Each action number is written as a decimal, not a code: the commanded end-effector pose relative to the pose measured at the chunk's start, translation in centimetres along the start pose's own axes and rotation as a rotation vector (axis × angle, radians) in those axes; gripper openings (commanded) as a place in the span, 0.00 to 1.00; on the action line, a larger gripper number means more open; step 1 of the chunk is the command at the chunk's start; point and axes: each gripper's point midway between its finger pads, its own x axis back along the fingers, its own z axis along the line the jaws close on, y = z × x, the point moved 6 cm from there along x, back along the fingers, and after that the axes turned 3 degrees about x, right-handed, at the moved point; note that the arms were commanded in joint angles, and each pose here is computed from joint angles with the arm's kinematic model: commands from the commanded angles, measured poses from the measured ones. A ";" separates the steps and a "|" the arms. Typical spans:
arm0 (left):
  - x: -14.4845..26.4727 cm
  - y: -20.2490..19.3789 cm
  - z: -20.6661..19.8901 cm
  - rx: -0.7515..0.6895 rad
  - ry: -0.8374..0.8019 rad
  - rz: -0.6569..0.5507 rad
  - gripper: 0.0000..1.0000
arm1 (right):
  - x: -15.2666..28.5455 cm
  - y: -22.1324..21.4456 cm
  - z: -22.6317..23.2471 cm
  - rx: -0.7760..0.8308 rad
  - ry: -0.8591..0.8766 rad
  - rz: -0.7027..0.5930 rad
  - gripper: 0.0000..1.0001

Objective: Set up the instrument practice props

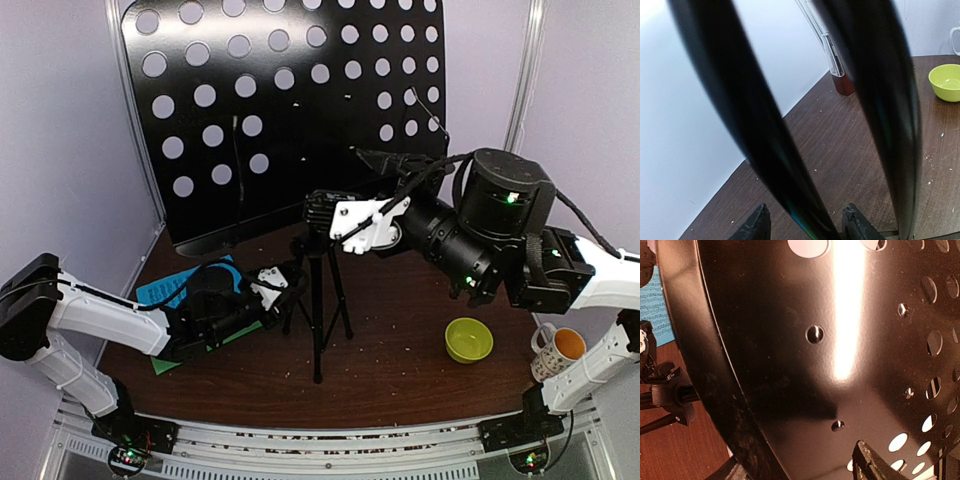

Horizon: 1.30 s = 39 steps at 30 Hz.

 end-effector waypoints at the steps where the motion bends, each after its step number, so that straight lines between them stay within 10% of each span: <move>1: -0.5 1.3 0.6 -0.005 0.017 -0.037 0.50 | 0.8 -0.6 -0.4 -0.047 0.000 -0.009 0.66; 39: 3.6 -1.2 1.8 0.131 -0.055 -0.047 0.68 | 5.1 -0.2 9.8 -0.422 0.298 -0.220 0.75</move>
